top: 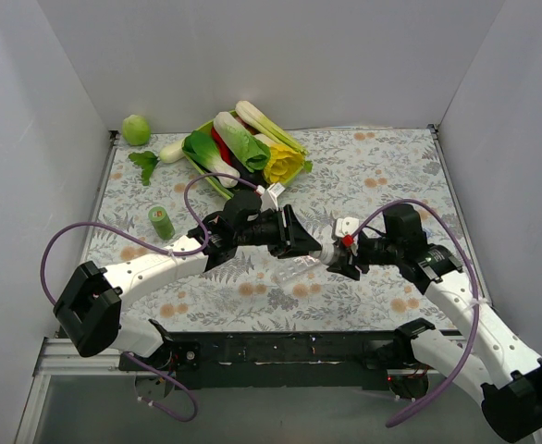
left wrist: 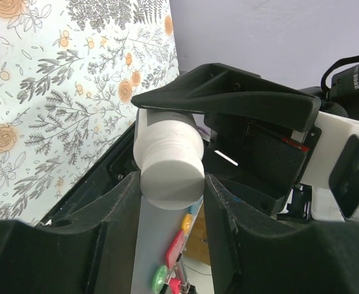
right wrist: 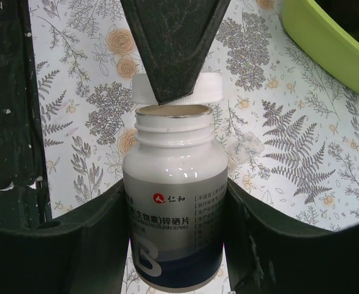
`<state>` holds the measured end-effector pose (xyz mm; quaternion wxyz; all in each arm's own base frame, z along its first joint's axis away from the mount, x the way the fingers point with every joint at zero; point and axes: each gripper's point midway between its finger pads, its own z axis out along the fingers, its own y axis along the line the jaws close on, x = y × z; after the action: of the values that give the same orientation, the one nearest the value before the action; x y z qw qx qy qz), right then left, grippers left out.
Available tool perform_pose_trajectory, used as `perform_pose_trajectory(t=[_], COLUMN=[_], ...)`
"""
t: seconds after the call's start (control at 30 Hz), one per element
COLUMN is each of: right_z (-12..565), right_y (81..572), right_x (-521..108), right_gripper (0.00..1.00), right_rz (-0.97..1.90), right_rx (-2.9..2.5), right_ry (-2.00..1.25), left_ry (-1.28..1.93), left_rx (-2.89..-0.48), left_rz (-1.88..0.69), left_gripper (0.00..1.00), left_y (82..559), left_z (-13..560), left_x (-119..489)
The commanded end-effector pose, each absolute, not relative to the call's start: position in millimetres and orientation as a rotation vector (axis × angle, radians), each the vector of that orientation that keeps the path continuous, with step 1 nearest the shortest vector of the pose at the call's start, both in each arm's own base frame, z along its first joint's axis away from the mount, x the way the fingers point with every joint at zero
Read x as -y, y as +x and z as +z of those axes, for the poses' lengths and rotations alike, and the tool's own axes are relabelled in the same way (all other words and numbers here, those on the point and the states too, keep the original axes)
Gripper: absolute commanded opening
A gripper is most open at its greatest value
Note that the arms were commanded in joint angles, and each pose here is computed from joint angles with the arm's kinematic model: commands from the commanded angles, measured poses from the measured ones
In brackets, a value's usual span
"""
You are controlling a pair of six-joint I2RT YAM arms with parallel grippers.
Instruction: Sort the pills into containers
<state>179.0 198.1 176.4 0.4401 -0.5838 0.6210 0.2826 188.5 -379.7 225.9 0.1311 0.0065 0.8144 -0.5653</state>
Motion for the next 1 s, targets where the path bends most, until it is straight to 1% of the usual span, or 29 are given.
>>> perform_pose_trajectory(t=[0.0,0.23,0.63,0.8,0.97], right_z=[199.6,205.9,204.2,204.0,204.4], right_y=[179.5,179.4,174.9,172.3,171.6], right_x=[-206.7,-209.2,-207.4,-209.0,-212.0], right_gripper=[0.06,0.06,0.06,0.06,0.06], right_rz=[0.724,0.733,0.732,0.753,0.772], right_rx=[-1.474,-1.467,-1.472,-1.472,-1.468], right_ry=[-1.456,-1.453,-1.461,-1.463,-1.461], left_ry=[0.069,0.06,0.05,0.064,0.079], left_rx=[-2.31,-2.348,-2.384,-2.385,-2.358], left_rz=[-1.723,-1.715,-1.595,-1.617,-1.693], left_gripper=[0.04,0.04,0.04,0.04,0.04], left_y=[180.0,178.2,185.8,184.5,180.5], left_z=[249.6,239.1,227.9,230.2,240.2], left_x=[383.9,388.3,383.2,386.0,391.7])
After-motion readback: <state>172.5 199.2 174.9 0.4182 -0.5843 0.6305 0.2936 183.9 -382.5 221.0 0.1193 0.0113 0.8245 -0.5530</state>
